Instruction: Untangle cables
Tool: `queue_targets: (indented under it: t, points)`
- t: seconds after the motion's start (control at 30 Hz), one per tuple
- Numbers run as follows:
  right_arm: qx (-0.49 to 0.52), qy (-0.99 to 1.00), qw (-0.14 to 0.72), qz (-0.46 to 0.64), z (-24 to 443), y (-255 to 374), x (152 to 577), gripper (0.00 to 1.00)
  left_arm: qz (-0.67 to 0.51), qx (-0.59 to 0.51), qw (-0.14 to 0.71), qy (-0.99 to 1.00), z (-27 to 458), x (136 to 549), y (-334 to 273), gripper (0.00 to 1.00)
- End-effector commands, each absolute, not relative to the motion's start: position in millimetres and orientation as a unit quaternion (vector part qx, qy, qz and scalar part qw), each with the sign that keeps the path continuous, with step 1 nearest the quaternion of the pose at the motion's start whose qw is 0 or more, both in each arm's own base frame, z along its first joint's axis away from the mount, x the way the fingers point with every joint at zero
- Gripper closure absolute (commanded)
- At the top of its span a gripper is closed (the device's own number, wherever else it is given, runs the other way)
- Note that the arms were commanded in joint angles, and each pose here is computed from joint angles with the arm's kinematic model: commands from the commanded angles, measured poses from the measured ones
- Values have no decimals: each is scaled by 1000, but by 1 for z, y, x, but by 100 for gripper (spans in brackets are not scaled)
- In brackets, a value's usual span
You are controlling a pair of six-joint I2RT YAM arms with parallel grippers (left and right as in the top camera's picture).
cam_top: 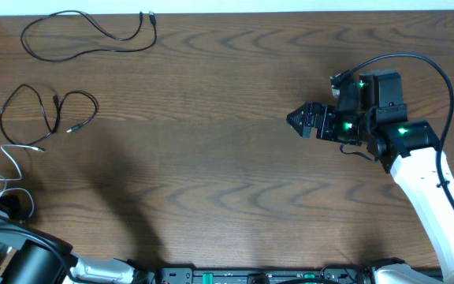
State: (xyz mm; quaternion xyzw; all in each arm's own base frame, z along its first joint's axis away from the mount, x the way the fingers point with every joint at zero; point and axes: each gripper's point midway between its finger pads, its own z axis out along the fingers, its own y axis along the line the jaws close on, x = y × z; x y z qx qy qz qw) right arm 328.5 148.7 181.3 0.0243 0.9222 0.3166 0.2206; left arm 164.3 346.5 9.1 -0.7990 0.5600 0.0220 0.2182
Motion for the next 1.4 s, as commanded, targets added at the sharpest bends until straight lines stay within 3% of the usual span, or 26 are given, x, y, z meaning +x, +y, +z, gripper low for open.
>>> queue_targets:
  t: [0.0,0.2,0.33,0.5,0.57,0.67,0.93,1.07,1.37]
  points:
    - [19,920,226,320,186,150,328,1,14,-788,245,565,30,172,349,17]
    - [10,920,224,322,186,156,326,1,28,-765,338,548,104,178,356,10]
    - [2,918,228,325,188,161,326,1,20,-720,372,586,134,211,334,9]
    - [3,921,219,323,186,161,322,1,69,-632,363,682,126,259,306,10]
    - [1,922,212,323,184,163,319,1,126,-586,351,719,122,267,302,16]
    - [-3,923,208,323,183,166,316,1,199,-567,326,730,113,262,309,17]
    - [-8,923,208,324,184,169,315,1,233,-510,304,770,84,273,326,20]
    - [-8,922,210,325,184,169,316,1,242,-504,308,770,80,276,332,35]
    - [-7,923,207,324,183,169,315,1,248,-478,282,794,53,279,334,38]
